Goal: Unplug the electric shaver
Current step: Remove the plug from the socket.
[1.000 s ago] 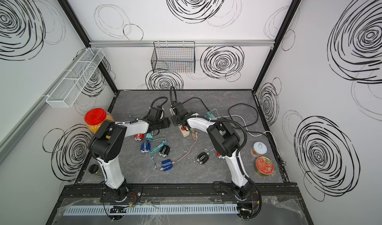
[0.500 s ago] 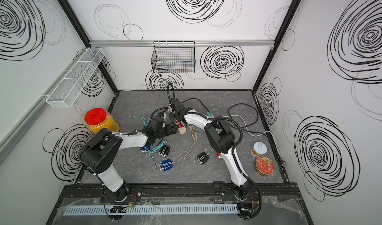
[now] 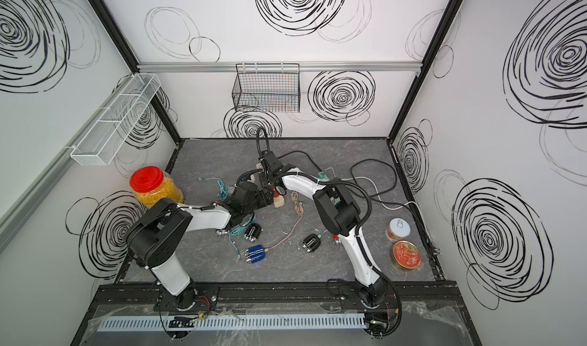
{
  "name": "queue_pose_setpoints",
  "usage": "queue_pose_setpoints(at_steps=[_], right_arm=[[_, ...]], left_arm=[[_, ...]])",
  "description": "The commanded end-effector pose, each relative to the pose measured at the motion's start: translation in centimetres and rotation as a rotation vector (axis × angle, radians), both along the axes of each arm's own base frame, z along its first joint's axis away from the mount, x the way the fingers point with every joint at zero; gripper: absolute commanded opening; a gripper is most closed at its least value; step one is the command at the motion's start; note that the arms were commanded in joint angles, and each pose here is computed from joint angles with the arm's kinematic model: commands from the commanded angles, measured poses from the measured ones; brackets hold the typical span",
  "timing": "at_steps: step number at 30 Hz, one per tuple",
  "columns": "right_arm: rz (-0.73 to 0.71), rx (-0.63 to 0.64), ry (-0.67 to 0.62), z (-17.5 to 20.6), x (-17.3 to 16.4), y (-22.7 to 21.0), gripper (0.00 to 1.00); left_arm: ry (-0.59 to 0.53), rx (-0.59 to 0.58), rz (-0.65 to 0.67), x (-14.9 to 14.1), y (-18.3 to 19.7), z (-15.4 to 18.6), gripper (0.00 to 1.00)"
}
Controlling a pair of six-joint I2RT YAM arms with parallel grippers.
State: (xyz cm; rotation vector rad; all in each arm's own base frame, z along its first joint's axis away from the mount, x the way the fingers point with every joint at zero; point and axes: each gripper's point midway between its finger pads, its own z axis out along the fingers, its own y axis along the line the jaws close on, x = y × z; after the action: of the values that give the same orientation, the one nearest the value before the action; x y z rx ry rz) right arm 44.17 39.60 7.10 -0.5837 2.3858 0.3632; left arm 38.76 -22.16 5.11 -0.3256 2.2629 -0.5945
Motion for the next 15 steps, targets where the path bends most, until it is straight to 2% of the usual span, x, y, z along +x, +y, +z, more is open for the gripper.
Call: queue_pose_setpoints(at_steps=[1, 6, 11, 15], right_arm=[[0.013, 0.036, 0.029, 0.7, -0.3, 0.7, 0.21], [0.019, 0.066, 0.033, 1.6, -0.2, 1.1, 0.19], [0.001, 0.051, 0.003, 2.6, 0.2, 0.6, 0.13], [-0.015, -0.013, -0.064, 3.4, 0.6, 0.1, 0.12]], left_arm=[[-0.003, 0.093, 0.046, 0.3, 0.7, -1.2, 0.87], [0.019, 0.167, 0.046, 0.2, 0.3, -3.2, 0.84], [0.171, 0.201, 0.050, -1.4, 1.0, -7.9, 0.75], [0.262, 0.205, 0.057, -3.1, 1.6, -10.9, 0.72]])
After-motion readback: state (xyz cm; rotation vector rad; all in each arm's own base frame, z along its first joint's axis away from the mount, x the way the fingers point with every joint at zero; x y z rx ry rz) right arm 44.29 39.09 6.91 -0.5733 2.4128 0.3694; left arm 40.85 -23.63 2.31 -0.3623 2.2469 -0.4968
